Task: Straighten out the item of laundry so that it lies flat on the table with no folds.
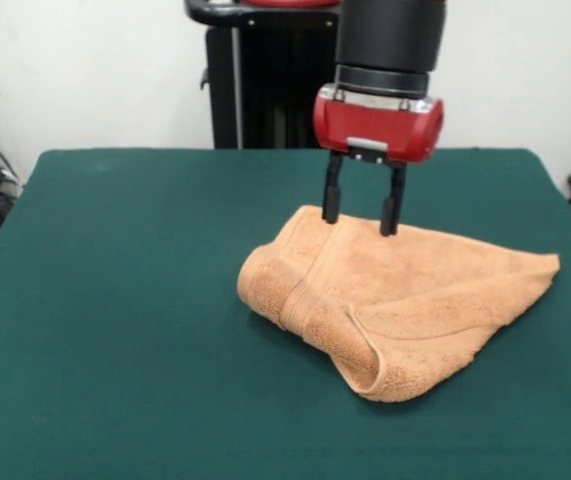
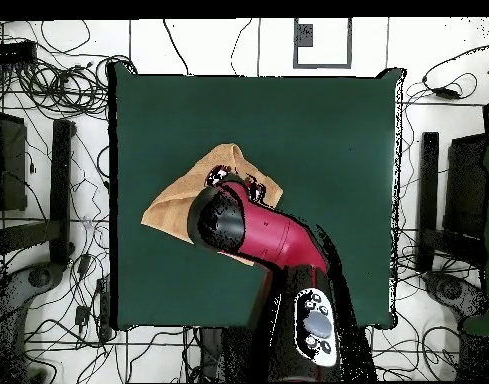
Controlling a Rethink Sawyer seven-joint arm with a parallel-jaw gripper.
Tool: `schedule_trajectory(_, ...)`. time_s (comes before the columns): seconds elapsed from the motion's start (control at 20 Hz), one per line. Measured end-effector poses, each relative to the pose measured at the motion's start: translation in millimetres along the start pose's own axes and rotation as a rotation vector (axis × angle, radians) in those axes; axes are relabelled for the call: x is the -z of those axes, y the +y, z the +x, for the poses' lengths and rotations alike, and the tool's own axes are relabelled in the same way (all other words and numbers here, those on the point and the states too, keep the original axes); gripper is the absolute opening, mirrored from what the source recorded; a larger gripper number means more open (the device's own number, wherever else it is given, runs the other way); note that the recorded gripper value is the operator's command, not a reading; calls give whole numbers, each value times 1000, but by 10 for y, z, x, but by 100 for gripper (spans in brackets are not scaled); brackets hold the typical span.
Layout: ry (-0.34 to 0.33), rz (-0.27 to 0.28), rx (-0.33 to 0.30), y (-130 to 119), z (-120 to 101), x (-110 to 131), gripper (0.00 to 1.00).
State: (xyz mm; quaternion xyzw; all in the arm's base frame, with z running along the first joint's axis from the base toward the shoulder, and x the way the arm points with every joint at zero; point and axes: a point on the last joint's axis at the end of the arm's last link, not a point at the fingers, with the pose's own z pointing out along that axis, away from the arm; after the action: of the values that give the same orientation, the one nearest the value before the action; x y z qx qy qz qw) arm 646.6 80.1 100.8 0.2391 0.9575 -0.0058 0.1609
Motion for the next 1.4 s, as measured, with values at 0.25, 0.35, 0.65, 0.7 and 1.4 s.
schedule_trajectory(0.25, -6, -7, 33, 229, 27, 59, 100)
schedule_trajectory(0.35, -6, -9, 40, 327, 51, 87, 100)
schedule_trajectory(0.65, -6, -11, 32, 476, 52, 111, 100)
schedule_trajectory(0.7, -4, -8, 27, 470, 42, 86, 100)
schedule_trajectory(1.4, 43, 12, -45, 327, -60, -23, 100)
